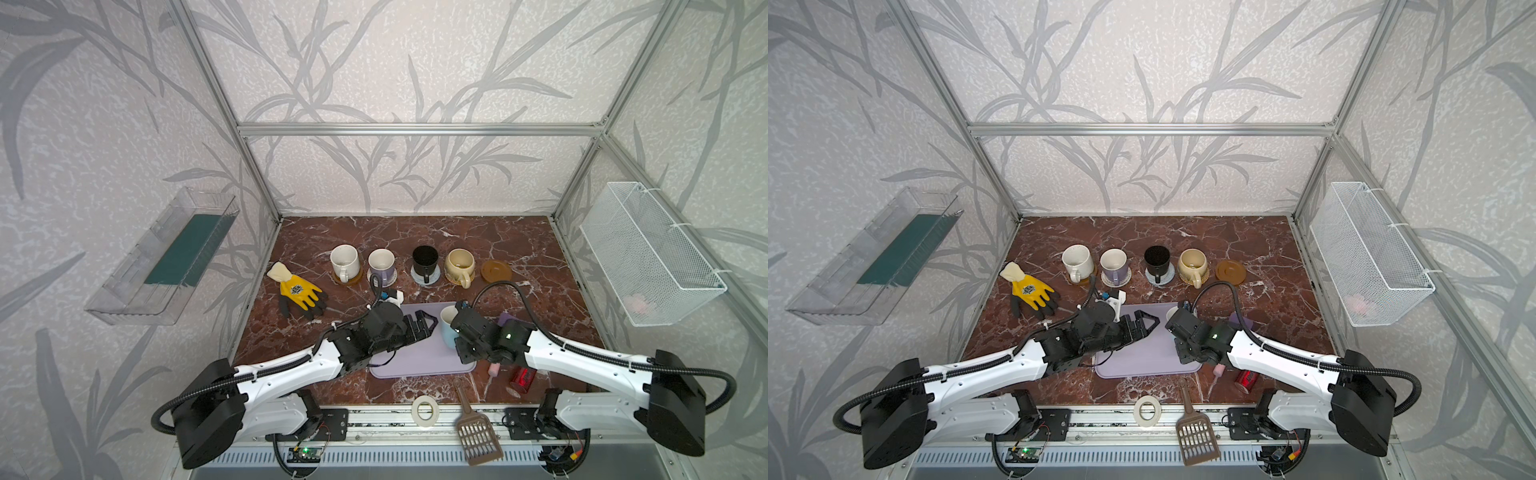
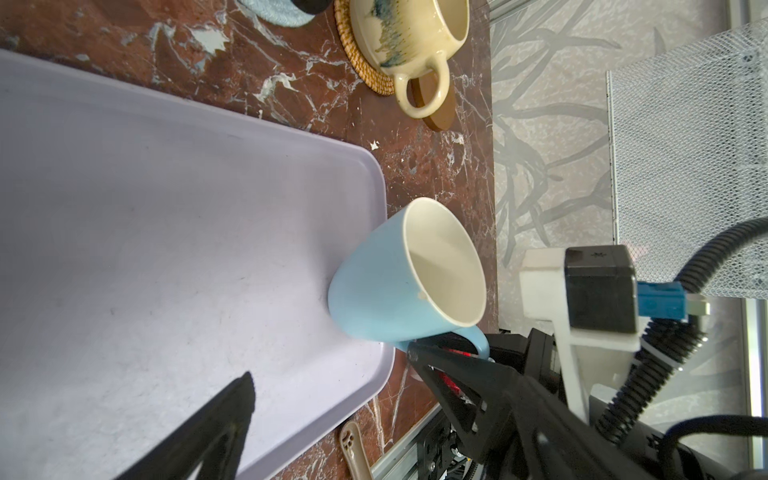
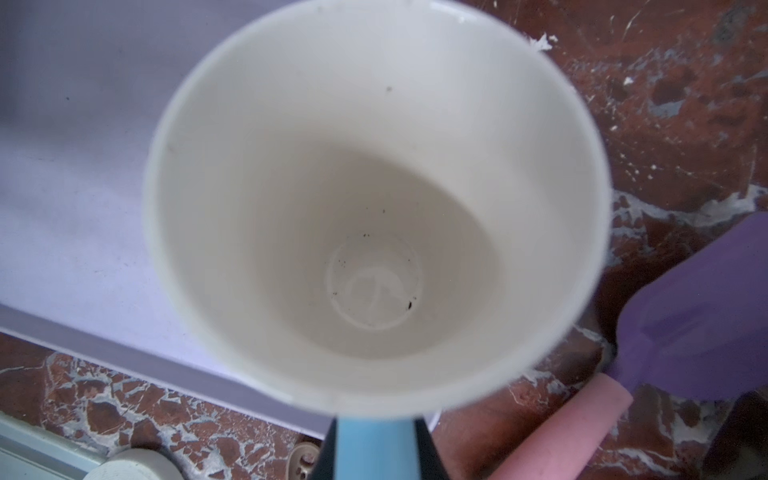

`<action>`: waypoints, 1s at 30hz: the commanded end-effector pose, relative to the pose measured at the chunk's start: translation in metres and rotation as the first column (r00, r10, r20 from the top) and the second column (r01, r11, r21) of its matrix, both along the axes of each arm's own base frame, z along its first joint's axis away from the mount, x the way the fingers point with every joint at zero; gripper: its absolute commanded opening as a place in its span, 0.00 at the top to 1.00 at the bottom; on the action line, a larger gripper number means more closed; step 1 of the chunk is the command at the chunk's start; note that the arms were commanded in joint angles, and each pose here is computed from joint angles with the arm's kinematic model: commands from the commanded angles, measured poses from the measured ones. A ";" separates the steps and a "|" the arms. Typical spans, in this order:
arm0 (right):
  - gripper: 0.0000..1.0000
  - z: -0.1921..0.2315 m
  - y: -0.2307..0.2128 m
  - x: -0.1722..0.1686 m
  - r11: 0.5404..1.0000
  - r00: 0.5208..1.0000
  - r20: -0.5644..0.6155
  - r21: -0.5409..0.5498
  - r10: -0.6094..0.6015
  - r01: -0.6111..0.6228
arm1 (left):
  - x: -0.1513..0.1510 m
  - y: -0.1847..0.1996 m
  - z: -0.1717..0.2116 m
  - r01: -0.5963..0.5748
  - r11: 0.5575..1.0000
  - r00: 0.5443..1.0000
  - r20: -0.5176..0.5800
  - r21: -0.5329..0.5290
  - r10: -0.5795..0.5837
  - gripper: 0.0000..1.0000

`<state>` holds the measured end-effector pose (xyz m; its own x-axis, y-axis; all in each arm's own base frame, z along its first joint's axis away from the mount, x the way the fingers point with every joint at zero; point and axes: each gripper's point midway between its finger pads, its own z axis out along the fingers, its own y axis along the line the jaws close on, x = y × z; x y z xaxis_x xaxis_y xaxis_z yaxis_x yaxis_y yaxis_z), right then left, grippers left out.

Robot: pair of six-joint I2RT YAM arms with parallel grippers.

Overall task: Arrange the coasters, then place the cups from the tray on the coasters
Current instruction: 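Carry the light blue mug toward the empty wooden coaster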

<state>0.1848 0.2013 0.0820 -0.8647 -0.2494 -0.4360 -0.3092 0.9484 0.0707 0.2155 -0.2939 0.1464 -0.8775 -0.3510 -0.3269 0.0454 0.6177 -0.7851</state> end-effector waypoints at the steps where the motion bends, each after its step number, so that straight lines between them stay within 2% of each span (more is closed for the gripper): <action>1: 1.00 0.032 0.007 0.018 0.997 0.993 0.106 0.074 -0.043 0.036 | 0.008 -0.005 0.030 0.010 0.999 0.998 0.063 -0.037 -0.007 0.01; 7: 1.00 0.022 0.000 0.008 0.995 0.996 0.059 0.078 -0.063 0.058 | 0.011 -0.008 0.029 0.022 0.999 0.999 0.051 -0.031 -0.020 0.01; 10: 1.00 0.028 -0.003 0.010 0.992 0.992 0.101 0.107 -0.071 0.060 | 0.015 -0.009 0.030 0.021 0.999 0.999 0.047 -0.035 -0.019 0.01; 15: 1.00 0.047 -0.013 0.021 0.988 0.974 0.201 0.129 -0.108 0.083 | 0.023 -0.018 0.033 0.027 0.999 0.998 0.050 -0.046 -0.024 0.01; 22: 1.00 0.058 -0.028 0.039 0.988 0.963 0.234 0.116 -0.131 0.106 | 0.035 -0.034 0.044 0.042 0.998 0.997 0.074 -0.051 -0.038 0.01; 30: 1.00 0.081 -0.060 0.072 0.966 0.937 0.265 0.179 -0.230 0.186 | 0.060 -0.054 0.069 0.020 0.998 0.992 0.127 -0.059 -0.013 0.01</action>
